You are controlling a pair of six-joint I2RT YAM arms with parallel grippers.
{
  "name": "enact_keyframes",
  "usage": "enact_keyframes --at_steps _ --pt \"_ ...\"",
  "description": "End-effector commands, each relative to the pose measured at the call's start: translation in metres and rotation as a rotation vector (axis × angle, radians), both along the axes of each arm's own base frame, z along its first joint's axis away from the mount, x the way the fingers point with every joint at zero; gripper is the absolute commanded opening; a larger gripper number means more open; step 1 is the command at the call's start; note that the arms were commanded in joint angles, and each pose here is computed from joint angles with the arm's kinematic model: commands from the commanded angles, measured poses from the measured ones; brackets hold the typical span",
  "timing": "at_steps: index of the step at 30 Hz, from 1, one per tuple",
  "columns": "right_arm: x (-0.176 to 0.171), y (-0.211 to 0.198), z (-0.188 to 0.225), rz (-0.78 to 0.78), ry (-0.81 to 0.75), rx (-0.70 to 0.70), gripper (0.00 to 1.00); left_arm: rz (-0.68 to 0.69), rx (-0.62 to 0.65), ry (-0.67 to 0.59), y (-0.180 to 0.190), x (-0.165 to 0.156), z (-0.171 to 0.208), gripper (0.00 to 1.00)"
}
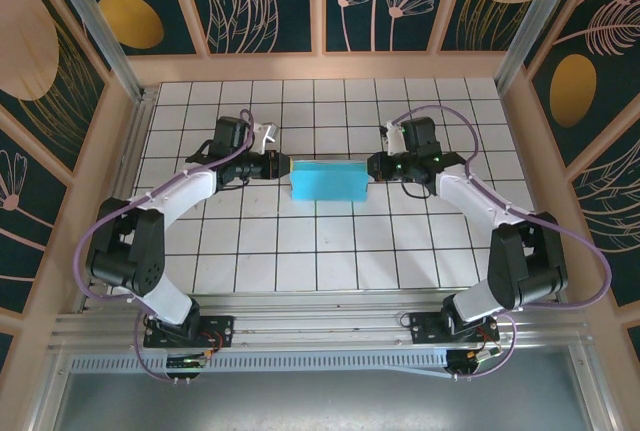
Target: Fold the paper box
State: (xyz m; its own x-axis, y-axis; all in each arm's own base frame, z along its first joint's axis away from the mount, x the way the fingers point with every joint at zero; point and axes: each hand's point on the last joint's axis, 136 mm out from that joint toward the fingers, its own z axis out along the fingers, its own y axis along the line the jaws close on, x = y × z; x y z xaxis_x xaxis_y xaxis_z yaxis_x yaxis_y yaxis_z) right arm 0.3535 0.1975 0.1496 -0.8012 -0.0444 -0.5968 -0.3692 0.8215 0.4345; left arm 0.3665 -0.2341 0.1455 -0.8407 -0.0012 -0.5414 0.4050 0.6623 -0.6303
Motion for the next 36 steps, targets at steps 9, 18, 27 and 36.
enact_keyframes --at_steps 9,18,27,36 --pt "-0.014 -0.002 -0.008 0.0 -0.023 -0.033 0.1 0.01 -0.07 -0.015 -0.004 -0.016 0.027 0.37" --pt "-0.014 0.002 -0.009 0.014 -0.023 -0.034 0.1 0.136 -0.07 -0.062 0.009 -0.008 0.052 0.48" --pt "-0.015 0.002 -0.007 0.016 -0.029 -0.038 0.1 0.442 -0.222 0.271 0.017 0.005 0.018 0.46" --pt "-0.016 0.003 -0.007 0.021 -0.03 -0.039 0.1 0.455 -0.331 0.35 0.008 0.007 0.005 0.62"
